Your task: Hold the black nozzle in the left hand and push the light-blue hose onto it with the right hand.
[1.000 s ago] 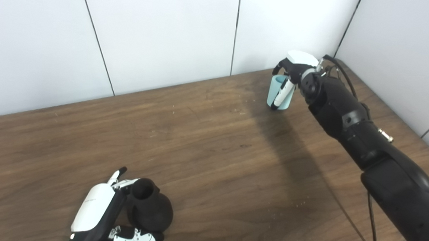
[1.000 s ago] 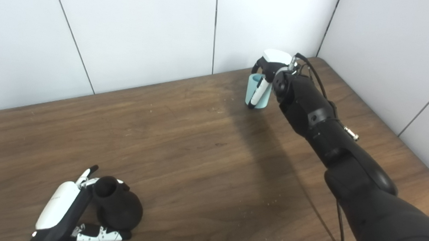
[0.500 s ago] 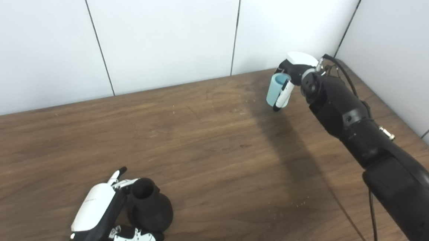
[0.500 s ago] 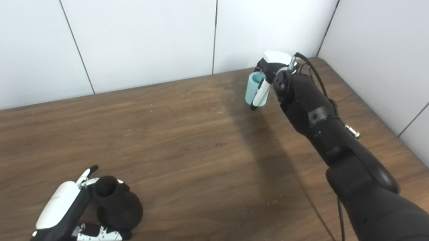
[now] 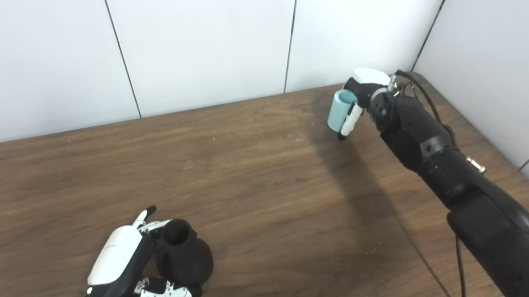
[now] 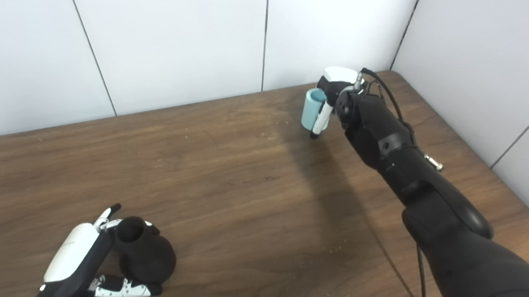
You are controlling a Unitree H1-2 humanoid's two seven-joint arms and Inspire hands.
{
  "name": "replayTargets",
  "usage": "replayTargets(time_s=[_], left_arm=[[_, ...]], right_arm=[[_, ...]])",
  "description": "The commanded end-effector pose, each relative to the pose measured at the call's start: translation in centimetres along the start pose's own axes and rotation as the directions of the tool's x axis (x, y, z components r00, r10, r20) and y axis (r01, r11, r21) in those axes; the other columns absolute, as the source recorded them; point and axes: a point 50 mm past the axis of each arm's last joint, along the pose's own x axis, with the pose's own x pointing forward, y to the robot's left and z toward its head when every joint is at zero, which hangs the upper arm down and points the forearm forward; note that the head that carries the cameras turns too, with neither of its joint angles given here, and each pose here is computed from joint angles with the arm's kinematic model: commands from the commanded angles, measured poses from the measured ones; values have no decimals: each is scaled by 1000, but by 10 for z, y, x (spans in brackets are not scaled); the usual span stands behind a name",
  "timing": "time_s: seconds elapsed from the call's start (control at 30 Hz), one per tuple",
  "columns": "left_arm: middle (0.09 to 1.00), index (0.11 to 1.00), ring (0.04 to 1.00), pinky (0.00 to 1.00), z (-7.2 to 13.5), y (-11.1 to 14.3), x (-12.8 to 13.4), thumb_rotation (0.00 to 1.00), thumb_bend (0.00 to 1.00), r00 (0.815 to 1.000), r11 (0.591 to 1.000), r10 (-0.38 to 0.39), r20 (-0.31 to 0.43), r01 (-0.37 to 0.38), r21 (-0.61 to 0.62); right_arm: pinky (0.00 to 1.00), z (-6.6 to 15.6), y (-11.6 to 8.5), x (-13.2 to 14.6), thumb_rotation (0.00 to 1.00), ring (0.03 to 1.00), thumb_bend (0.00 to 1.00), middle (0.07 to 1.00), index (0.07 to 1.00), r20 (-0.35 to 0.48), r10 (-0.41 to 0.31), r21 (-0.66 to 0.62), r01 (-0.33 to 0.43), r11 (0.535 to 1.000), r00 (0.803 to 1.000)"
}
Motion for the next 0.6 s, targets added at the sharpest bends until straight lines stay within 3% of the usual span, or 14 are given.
replayTargets(time_s=[0.0, 0.27, 0.57], left_arm=[[451, 508, 696, 1000, -11, -8, -8, 0, 523, 995, 997, -71, -72, 73, 35], [451, 509, 696, 1000, -9, -10, -6, 0, 523, 995, 997, -71, -69, 73, 32], [452, 508, 696, 1000, -9, -10, -6, 0, 523, 995, 996, -71, -70, 74, 40]], right_arm=[[384, 0, -39, -1, 0, 432, 522, 490, 490, 30, -134, -5, 135, 991, 990], [328, 0, -43, -2, 0, 425, 502, 491, 488, 44, -205, 32, 204, 978, 978], [340, 0, -42, -6, 0, 421, 502, 495, 483, 48, -216, 36, 214, 976, 975]])
